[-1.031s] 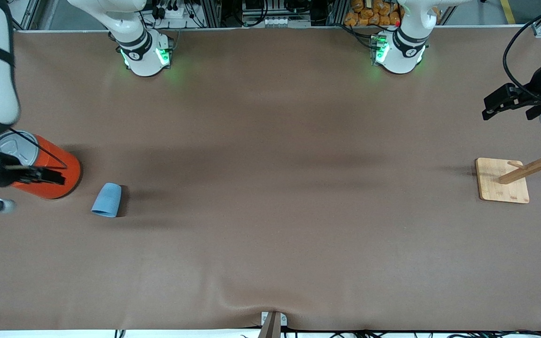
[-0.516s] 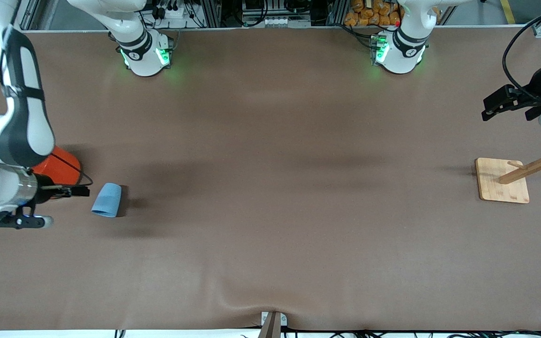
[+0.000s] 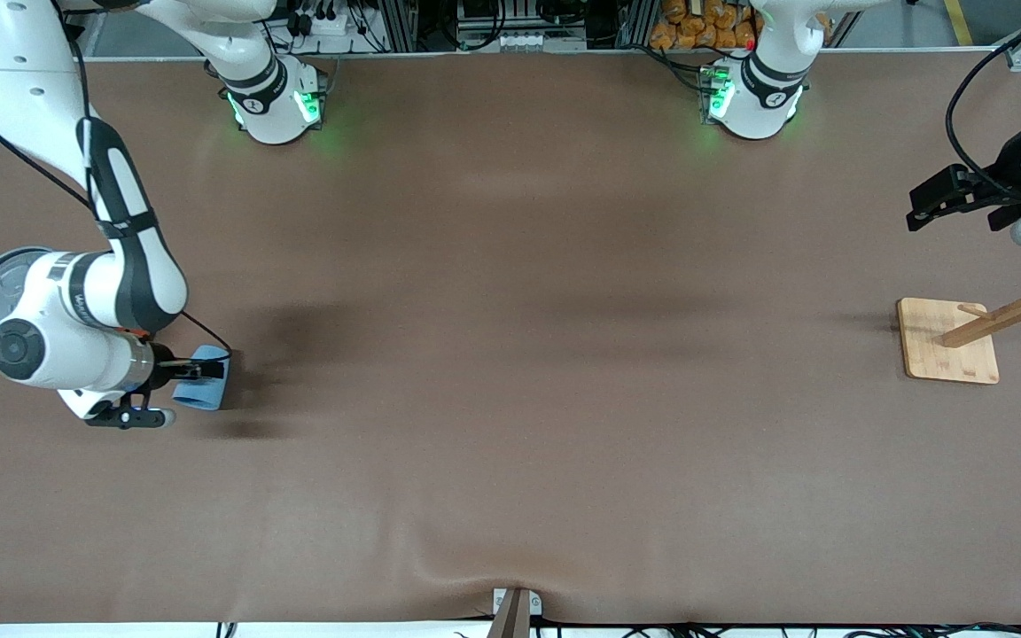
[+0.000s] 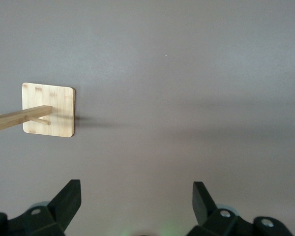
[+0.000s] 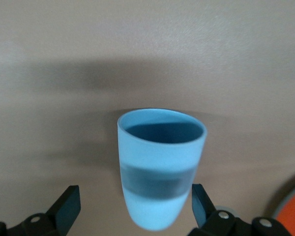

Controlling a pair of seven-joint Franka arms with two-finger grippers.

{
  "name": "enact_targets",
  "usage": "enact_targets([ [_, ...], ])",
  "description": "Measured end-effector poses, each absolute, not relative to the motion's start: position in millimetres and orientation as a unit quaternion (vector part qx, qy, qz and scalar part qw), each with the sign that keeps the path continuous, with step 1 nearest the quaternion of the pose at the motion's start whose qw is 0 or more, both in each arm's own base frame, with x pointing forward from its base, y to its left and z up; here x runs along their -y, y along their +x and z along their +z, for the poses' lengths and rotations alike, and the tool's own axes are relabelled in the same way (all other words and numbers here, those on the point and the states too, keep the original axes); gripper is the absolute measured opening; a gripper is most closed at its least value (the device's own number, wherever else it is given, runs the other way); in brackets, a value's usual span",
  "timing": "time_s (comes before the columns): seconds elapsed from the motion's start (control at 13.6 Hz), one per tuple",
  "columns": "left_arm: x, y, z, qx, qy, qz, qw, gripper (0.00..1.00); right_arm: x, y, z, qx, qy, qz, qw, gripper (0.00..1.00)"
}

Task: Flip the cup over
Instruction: 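Lower the right gripper over the lying blue cup and close on it, then lift the blue cup with the right gripper and carry it toward the table middle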

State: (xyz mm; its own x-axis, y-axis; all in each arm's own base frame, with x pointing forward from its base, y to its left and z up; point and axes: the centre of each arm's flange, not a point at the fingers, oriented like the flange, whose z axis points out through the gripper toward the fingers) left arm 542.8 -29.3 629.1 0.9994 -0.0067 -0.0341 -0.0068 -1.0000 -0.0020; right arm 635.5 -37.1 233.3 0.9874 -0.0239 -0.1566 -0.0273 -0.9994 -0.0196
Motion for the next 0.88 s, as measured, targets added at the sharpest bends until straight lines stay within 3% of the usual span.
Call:
enact_targets([
  [0.52,29.2,542.8,629.0,-0.004,-1.000,0.017,0.001,1.00,44.0,636.3,188.2,0.004,-0.998,0.060,0.008,1.00],
  [0.66,29.2,542.8,629.0,-0.004,-1.000,0.018,0.001,1.00,42.8,637.5,190.6,0.047,-0.997,0.057,0.010,0.82],
  [0.88,29.0,542.8,629.0,-0.004,-1.000,0.018,0.001,1.00,30.6,643.7,205.3,0.147,-0.988,0.042,0.015,0.82],
])
